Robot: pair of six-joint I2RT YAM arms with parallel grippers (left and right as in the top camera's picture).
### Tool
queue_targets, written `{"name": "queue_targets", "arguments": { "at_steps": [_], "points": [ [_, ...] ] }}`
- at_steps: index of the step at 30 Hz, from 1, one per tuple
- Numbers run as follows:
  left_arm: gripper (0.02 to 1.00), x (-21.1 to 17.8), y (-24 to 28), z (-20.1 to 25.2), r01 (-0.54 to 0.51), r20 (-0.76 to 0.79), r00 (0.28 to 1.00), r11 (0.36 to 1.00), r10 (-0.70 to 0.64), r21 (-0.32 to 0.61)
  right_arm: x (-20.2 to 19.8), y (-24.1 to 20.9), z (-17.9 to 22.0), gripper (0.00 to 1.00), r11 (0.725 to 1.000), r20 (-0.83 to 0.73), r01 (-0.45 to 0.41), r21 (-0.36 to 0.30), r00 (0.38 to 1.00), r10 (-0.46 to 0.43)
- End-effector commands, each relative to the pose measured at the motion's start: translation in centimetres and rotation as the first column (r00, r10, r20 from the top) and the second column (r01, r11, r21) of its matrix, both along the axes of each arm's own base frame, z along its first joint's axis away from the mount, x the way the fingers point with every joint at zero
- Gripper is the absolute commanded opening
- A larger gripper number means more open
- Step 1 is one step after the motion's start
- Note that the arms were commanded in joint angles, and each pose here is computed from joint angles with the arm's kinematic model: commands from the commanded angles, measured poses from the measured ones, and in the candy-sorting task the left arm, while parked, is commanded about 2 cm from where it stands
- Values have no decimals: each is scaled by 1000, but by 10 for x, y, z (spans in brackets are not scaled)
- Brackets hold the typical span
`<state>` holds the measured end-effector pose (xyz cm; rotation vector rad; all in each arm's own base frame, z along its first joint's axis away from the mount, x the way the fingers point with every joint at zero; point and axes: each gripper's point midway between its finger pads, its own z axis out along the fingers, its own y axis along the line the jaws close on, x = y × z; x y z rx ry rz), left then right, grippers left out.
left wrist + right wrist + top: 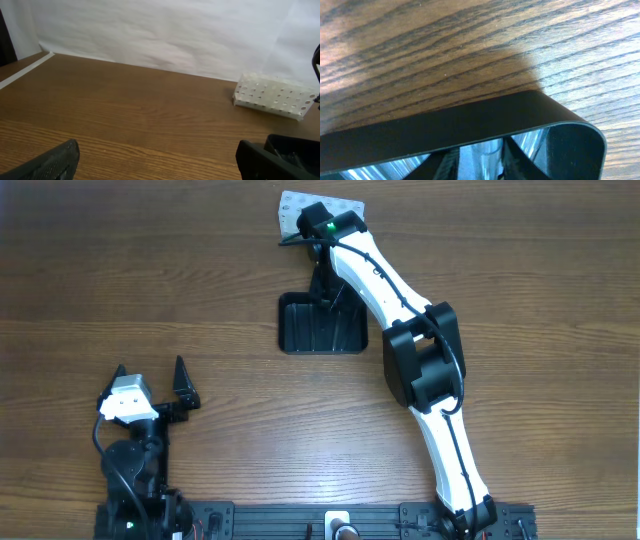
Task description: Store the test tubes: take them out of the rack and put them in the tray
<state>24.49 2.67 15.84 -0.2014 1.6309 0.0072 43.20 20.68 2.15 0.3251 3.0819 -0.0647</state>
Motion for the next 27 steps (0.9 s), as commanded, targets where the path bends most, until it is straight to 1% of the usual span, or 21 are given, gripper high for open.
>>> {"name": "queue_targets", "arguments": {
  "at_steps": [1,3,5,8,13,15,17,18,23,27],
  "points": [
    [998,0,0,0,2,1,1000,1000,-2,17,-2,-4,-8,325,1000,-19,-1,-13,1000,1],
    [998,0,0,-1,2,0,1000,1000,-2,17,-3,-4,-8,384,1000,-22,-1,-15,1000,1],
    [998,0,0,-1,2,0,1000,1000,-2,17,-4,-5,-8,408,1000,-26,-1,-16,1000,1],
    [1000,0,0,0,2,1,1000,1000,-2,17,-6,-5,-8,496,1000,-33,-7,-19,999,7],
    [998,0,0,0,2,1,1000,1000,-2,17,-11,-4,-3,514,999,-54,-41,-20,998,40],
    [998,0,0,-1,2,0,1000,1000,-2,17,-10,-3,5,555,998,-49,-56,-13,997,55],
    [998,0,0,-1,2,0,1000,1000,-2,17,-9,-2,17,627,998,-40,-59,-8,997,59],
    [998,0,0,0,2,1,1000,1000,-2,17,-8,-2,25,680,998,-31,-60,-5,998,60],
    [998,0,0,-1,2,0,1000,1000,-2,17,-1,2,62,897,995,15,-102,14,995,102],
    [998,0,0,-1,2,0,1000,1000,-2,17,0,3,89,982,992,43,-122,23,992,121]
  ]
}}
